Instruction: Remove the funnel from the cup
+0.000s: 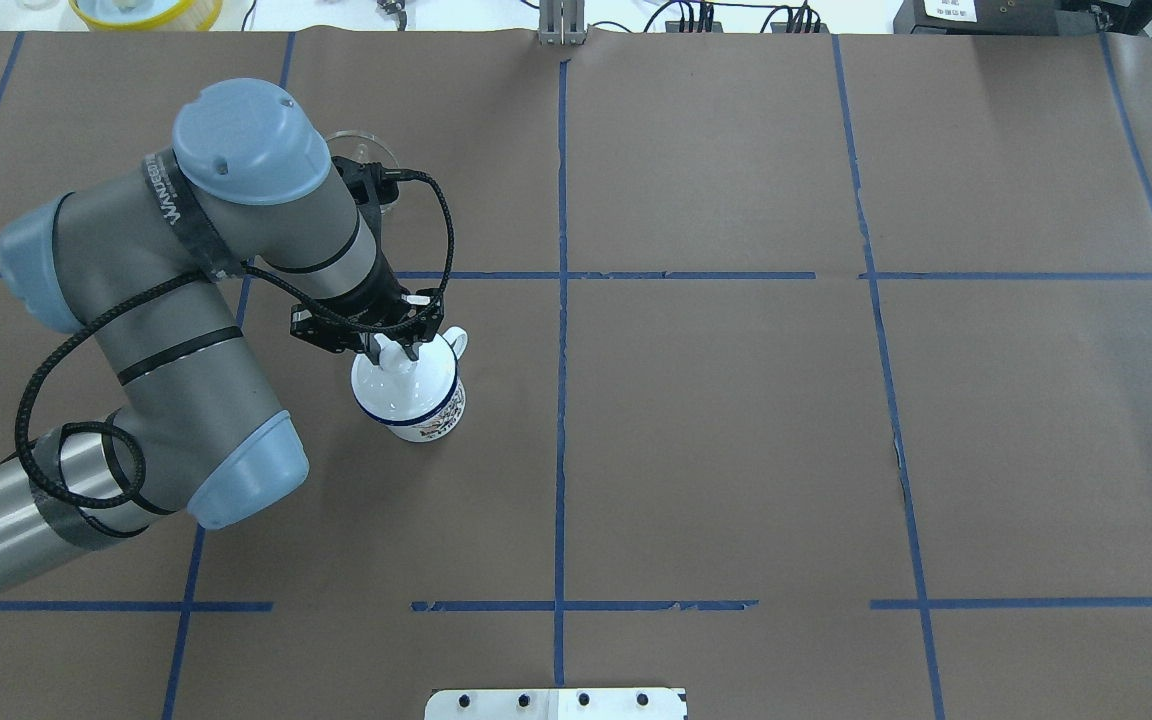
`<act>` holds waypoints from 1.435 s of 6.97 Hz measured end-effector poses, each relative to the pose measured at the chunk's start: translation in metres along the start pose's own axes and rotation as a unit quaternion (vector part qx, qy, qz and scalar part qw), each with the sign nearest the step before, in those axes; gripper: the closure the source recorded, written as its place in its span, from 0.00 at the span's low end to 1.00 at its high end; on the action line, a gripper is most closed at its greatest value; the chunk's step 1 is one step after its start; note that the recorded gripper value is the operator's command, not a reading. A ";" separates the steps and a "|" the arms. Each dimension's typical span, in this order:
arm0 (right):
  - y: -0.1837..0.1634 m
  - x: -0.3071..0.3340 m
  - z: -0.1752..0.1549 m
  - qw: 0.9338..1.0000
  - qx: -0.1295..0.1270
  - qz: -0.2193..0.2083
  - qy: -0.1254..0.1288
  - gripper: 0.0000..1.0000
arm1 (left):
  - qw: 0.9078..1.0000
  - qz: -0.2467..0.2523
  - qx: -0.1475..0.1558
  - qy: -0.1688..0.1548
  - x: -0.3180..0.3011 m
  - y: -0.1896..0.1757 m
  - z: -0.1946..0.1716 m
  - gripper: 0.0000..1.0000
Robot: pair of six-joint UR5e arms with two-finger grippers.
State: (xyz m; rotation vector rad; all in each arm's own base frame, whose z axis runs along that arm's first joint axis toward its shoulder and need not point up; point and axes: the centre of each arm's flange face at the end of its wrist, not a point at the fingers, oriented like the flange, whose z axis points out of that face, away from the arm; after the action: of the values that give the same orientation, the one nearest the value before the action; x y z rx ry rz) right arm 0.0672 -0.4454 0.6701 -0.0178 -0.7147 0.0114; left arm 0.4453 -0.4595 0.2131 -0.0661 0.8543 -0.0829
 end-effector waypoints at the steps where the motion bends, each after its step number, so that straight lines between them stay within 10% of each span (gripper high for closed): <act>1: 0.000 0.000 0.000 1.000 0.000 0.000 0.000 0.00 | 1.000 0.000 0.000 -0.001 -0.001 0.000 0.001 1.00; 2: 0.000 0.000 0.000 1.000 0.000 0.000 0.000 0.00 | 1.000 0.000 -0.001 -0.001 -0.002 0.000 0.001 0.71; 3: 0.000 0.000 0.000 1.000 0.000 0.000 0.000 0.00 | 1.000 0.001 -0.001 -0.001 -0.001 0.001 0.001 0.01; 10: 0.000 0.000 0.000 1.000 0.000 0.000 0.000 0.00 | 1.000 0.006 0.005 0.008 0.001 0.005 -0.009 0.00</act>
State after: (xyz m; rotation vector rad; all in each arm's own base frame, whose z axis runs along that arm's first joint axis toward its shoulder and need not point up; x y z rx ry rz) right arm 0.0672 -0.4453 0.6706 -0.0188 -0.7147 0.0117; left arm 0.4393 -0.4551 0.2063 -0.0507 0.8692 -0.0766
